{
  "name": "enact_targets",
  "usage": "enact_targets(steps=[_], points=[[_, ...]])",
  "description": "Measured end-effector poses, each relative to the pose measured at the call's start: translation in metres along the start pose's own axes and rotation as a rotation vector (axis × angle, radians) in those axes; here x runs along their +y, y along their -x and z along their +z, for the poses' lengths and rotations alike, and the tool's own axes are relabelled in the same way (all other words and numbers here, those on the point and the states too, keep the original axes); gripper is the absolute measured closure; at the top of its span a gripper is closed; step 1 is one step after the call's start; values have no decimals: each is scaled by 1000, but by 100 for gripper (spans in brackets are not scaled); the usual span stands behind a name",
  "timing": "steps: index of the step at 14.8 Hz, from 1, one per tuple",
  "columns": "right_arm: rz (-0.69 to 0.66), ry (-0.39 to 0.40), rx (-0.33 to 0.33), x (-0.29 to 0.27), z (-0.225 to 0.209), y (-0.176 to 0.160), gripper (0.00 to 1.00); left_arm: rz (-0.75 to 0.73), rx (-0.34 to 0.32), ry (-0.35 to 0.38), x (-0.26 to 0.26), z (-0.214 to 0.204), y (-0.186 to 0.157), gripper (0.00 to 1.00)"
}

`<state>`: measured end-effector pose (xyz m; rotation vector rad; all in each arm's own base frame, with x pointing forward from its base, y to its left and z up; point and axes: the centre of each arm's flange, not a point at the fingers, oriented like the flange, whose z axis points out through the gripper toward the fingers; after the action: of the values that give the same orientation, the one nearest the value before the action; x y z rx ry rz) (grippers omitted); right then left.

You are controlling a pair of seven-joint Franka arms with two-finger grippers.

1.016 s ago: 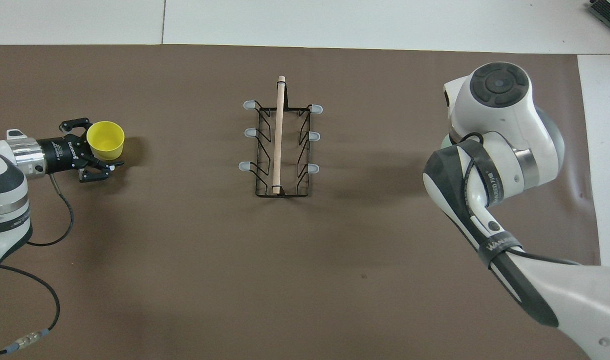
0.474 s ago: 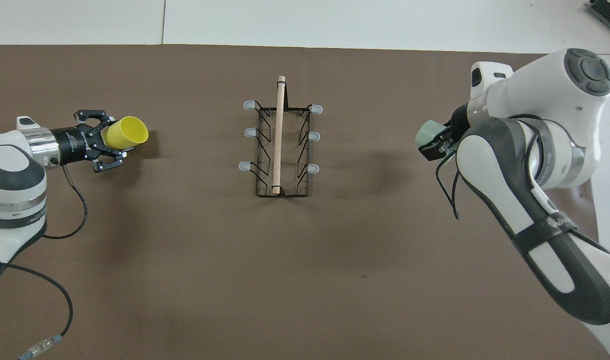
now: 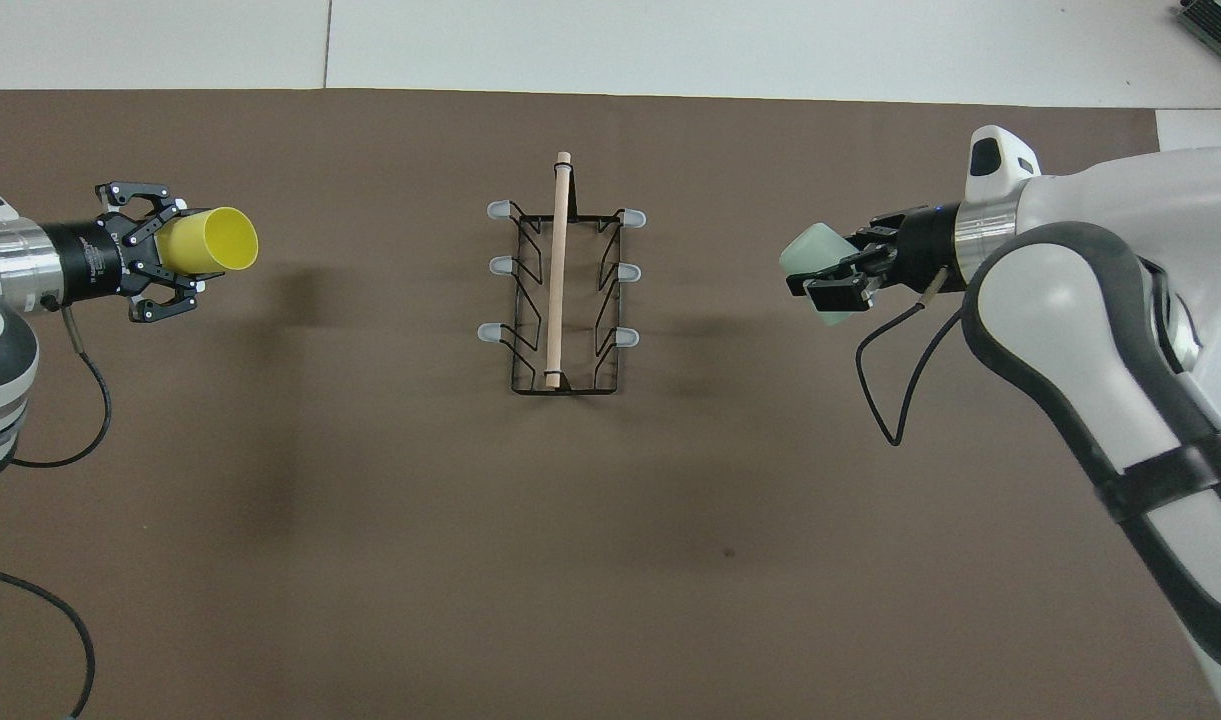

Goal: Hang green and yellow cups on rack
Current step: 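Lift both cups and turn them sideways toward the rack, then move both held cups onto the rack pegs from either side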

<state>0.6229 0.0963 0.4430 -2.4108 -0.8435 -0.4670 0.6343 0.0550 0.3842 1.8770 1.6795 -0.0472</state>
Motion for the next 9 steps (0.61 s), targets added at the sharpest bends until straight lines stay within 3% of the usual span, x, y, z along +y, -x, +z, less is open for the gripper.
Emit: enact_targets(steps=[5, 9], points=[[-17, -156, 308, -3, -9, 36, 31, 305, 116, -99, 21, 0, 64, 33], [18, -208, 523, -16, -2, 58, 31, 564, 260, -195, 26, 4, 131, 33]])
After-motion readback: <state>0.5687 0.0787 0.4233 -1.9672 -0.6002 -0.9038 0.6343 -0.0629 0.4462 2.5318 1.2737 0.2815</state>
